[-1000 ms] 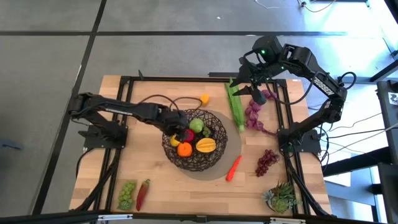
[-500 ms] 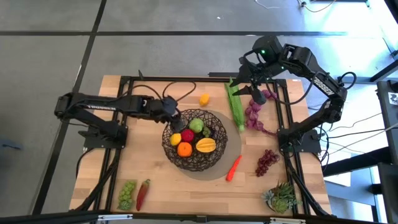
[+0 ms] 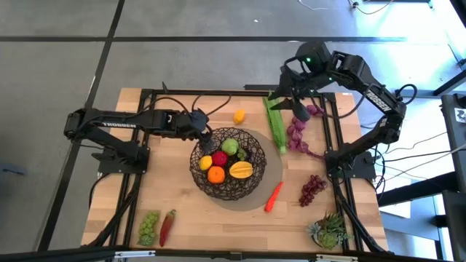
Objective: Build produce basket
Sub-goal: Put the lemon into the wire basket
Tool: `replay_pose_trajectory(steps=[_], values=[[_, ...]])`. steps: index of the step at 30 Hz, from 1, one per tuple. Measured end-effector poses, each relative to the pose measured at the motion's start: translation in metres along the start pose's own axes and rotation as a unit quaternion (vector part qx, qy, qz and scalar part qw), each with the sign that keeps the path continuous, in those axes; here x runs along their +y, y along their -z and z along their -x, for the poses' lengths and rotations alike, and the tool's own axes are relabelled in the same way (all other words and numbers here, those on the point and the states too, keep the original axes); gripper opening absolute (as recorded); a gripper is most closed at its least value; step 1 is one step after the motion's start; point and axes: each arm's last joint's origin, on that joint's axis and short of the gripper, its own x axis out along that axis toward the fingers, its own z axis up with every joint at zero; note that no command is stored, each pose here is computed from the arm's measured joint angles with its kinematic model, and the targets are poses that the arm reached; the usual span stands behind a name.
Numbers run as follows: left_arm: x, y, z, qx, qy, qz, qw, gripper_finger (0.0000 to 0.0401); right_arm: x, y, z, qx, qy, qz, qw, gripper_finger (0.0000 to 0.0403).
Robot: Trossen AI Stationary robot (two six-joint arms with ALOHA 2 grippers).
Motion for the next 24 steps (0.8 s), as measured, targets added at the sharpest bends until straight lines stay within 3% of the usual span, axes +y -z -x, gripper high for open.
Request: replay_pose_trajectory(steps=[4,9,17,24], values=[[0.0,-0.001,0.0,-0.002,0.001,-0.015,1.0,0.0254,-0.01,0.0,-0.009,0.017,0.06,-0.074,0.995,0.0177],[0.005,-0.004,-0.002,-0.008,-0.006,-0.012,1.0,0.0256,-0.029,0.004,-0.029,0.057,0.109,-0.086,0.989,0.0177],[0.021,-0.012,-0.008,-0.01,-0.03,0.03,0.999,0.0255,-0.086,0.026,-0.084,0.139,0.099,-0.055,0.984,0.0177],[0.036,-0.019,-0.012,-0.012,-0.049,0.063,0.997,0.0254,-0.135,0.054,-0.128,0.195,0.07,0.023,0.978,0.0177]])
